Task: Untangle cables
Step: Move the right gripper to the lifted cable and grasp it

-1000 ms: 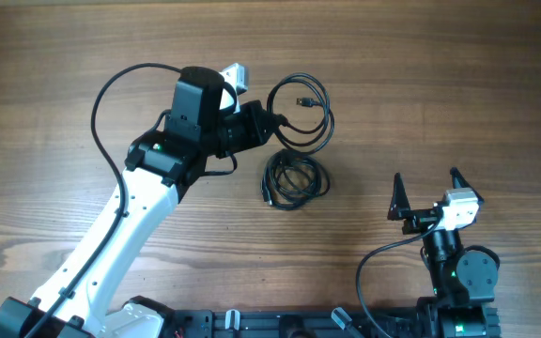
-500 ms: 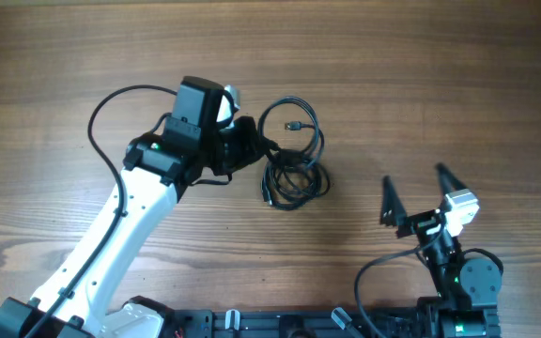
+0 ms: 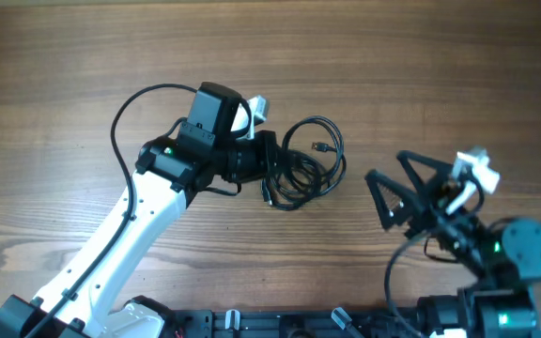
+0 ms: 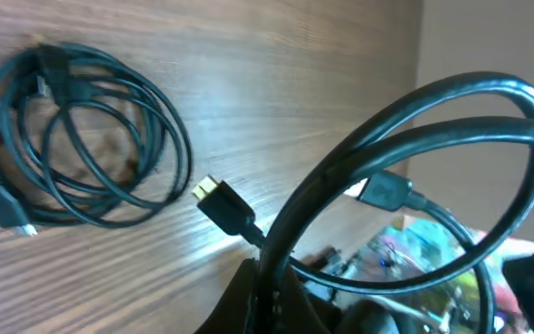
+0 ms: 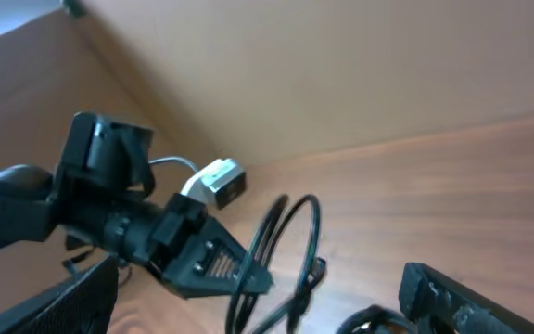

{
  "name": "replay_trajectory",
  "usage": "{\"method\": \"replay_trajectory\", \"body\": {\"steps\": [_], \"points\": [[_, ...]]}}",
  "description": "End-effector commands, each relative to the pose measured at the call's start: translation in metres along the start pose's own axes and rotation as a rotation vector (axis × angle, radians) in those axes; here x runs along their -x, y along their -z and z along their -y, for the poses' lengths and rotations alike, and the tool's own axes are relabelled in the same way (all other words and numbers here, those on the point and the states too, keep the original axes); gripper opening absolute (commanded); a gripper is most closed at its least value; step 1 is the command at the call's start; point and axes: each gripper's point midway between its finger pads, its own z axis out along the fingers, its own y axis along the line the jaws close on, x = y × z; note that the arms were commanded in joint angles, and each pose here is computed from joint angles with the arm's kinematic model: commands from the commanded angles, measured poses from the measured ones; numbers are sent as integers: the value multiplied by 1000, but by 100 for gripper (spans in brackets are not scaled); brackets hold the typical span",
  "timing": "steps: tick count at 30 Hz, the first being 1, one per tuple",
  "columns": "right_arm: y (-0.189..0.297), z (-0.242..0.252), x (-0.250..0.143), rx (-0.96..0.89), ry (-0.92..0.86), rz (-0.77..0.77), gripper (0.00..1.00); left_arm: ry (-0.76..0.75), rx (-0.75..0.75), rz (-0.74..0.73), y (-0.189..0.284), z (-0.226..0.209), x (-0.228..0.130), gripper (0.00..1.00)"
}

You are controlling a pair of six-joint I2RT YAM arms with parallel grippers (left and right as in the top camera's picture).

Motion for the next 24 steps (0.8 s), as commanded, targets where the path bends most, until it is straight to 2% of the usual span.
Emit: {"method": "replay_trajectory", "body": {"steps": [1,2,3,4,6,9,11,13,18,24], "points": [[-16,0,-22,61,-442,-169,99,-28,-60,-16,6,16,-3,4],[-20,6,-31,50,-518,-219,100,-30,-62,-14,6,16,-2,4],[-25,12,-40,47,-558,-268,95,-36,-67,-8,6,17,-1,4],[-29,11,-49,79,-591,-329,84,-44,-72,0,7,19,1,4],[-33,13,-60,96,-680,-405,72,-43,-46,32,6,15,7,4],[-33,9,-70,133,-758,-484,61,98,51,125,8,-3,23,4],[-33,9,-69,129,-779,-485,61,147,95,178,10,-11,31,4],[-33,9,-70,129,-780,-486,58,157,75,175,9,-7,31,4],[-37,18,-70,86,-789,-463,57,143,-48,61,7,16,14,4],[-43,23,-59,59,-850,-413,48,125,-54,22,1,22,2,4]]}}
